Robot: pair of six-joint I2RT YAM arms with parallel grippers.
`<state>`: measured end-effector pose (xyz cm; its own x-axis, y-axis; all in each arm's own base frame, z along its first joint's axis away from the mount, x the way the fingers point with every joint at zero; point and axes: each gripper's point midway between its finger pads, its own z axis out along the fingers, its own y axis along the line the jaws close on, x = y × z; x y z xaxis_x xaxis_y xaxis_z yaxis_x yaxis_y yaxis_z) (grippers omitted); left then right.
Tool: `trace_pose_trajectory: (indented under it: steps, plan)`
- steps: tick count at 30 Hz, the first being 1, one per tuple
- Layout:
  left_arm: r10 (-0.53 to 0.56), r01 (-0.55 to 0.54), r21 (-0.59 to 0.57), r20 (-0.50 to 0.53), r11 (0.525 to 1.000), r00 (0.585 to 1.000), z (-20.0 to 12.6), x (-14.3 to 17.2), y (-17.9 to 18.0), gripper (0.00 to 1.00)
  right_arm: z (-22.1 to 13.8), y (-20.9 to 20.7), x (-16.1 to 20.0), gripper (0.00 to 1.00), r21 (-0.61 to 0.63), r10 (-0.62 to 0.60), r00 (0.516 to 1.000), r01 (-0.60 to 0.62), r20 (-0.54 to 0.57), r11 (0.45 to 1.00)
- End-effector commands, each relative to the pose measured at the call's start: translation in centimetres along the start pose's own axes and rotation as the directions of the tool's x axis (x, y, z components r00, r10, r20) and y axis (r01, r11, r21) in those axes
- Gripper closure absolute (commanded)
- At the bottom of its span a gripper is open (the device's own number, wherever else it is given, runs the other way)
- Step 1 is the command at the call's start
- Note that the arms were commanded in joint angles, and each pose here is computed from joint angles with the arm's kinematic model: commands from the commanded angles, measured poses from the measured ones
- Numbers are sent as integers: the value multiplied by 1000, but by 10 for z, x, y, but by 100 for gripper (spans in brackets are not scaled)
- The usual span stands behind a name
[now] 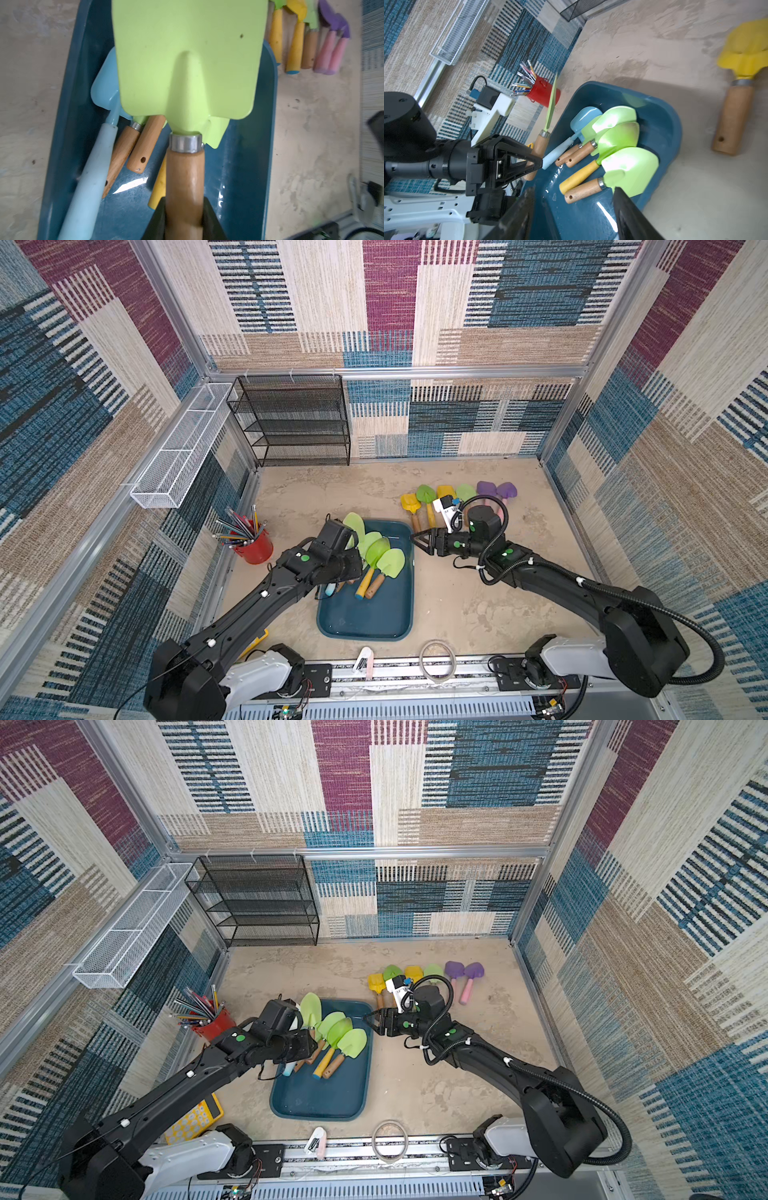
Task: Take the shovel out of the storage box
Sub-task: Pick up the shovel from the storage box, then place the shovel at the center of the board.
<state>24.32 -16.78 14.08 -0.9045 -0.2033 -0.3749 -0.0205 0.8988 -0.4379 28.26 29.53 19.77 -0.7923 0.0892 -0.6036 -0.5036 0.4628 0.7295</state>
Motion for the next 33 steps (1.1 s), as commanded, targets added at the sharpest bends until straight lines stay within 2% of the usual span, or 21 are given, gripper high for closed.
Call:
trace_pose_trajectory:
  steps: [1,8,15,23,28,33]
  plan:
    - [-28,26,219,8,975,1000,-5,-7,-33,86,10,33,-8,38,-149,-5,1000,5,3,989]
    - [-97,79,397,26,915,995,-16,-15,-47,86,28,54,-2,39,-282,24,998,-37,-49,959]
    - [-153,128,578,-5,806,988,-24,-20,-63,86,46,59,3,40,-378,78,991,-114,-107,919]
    - [-129,118,703,-38,701,991,-26,-17,-80,86,61,63,3,43,-447,96,983,-156,-154,881]
    - [-134,118,743,-38,659,990,-30,-15,-84,86,66,62,3,46,-457,103,980,-171,-169,873]
    - [-111,99,756,-36,647,993,-33,-13,-87,86,70,60,6,49,-471,123,975,-199,-186,860]
